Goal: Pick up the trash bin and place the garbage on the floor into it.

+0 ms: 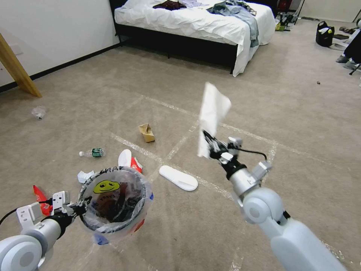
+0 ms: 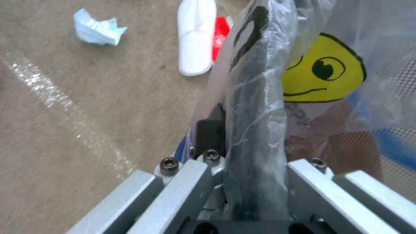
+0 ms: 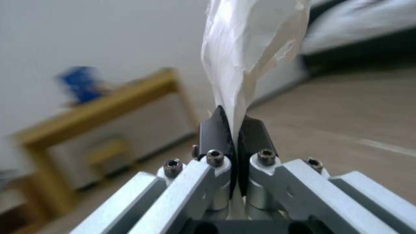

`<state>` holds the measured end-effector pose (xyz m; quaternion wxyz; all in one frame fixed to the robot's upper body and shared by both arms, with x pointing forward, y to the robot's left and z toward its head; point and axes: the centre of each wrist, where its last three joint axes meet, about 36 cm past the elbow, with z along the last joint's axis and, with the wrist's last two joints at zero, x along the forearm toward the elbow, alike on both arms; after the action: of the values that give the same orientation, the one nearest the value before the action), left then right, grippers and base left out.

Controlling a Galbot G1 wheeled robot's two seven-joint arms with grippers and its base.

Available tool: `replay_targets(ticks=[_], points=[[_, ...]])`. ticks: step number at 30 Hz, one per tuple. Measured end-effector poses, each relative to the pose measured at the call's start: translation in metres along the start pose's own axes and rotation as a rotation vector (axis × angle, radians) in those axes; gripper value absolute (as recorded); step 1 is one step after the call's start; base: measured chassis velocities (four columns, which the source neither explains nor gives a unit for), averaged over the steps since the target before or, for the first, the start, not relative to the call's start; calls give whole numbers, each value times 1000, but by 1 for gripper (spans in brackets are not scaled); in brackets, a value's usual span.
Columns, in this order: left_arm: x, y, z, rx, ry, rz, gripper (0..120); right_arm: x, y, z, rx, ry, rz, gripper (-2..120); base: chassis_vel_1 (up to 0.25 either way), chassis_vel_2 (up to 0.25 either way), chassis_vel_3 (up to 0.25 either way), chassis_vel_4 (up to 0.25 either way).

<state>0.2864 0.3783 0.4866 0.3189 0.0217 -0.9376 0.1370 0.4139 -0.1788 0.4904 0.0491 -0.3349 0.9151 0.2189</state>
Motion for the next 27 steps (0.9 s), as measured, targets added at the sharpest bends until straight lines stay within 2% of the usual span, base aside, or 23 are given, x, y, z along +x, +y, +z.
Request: replay_targets(ticks=[2,8,12,20,27], points=[[-3,-2,-4,-15,4,-2,1,-29,23,-6,-35,5,-196,0,0,0,0,0],[-10,-2,-6,-16,11,0,1,-45,48,6,-48,69,-359,0,0,0,0,0],[-10,-1,-6,-15,12,-1,1,-47,56,15,-55,105,-391,0,0,0,0,0],[-8,-3,-3,-5,11,2,1,-45,64,55,-52,221,-417,0,0,0,0,0],[-7,-4,-2,3,9,4,1,-49,66,82,-47,259,-416,0,0,0,0,0]])
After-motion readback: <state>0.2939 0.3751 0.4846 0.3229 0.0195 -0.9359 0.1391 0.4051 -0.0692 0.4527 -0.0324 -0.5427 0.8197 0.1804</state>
